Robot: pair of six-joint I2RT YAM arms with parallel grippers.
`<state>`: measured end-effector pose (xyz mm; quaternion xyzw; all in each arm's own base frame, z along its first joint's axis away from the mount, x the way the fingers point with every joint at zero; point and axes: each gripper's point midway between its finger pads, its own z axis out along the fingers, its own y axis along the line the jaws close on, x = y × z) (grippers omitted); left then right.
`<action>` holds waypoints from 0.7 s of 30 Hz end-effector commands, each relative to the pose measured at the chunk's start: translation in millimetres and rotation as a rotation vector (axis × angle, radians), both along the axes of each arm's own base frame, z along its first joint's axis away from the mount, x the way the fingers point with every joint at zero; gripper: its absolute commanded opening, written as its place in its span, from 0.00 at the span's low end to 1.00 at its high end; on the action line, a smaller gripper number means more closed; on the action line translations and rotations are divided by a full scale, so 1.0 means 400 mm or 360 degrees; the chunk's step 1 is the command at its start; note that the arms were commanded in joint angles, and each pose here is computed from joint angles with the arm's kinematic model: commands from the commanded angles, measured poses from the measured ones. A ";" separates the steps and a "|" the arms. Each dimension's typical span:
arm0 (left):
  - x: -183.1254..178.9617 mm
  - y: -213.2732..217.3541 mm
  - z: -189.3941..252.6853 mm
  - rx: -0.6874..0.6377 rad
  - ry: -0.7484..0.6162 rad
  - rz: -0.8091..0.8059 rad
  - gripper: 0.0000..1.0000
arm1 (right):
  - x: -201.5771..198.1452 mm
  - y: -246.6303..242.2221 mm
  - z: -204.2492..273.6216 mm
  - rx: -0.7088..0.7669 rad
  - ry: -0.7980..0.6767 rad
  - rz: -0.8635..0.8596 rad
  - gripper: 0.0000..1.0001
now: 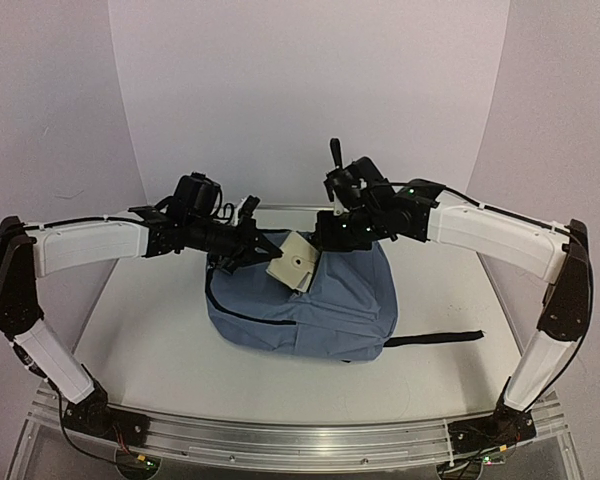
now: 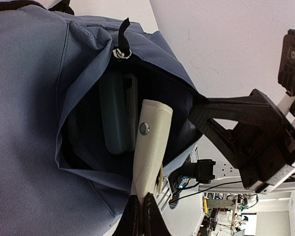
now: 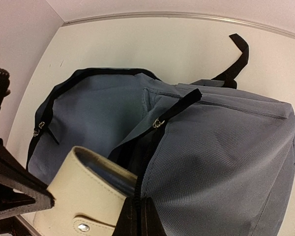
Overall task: Pack the student bag
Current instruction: Place the personal item in the student bag.
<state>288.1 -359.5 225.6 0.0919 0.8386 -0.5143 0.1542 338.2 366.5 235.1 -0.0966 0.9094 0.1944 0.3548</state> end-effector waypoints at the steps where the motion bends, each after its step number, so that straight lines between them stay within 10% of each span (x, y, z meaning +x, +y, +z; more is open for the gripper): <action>1: 0.051 -0.052 0.067 -0.0140 -0.0140 -0.0032 0.00 | -0.011 0.030 0.268 0.0389 -0.0281 0.0066 0.00; 21: 0.131 -0.257 -0.047 -0.0181 -0.0208 -0.0052 0.00 | -0.006 0.022 0.258 0.0389 -0.0292 0.0015 0.00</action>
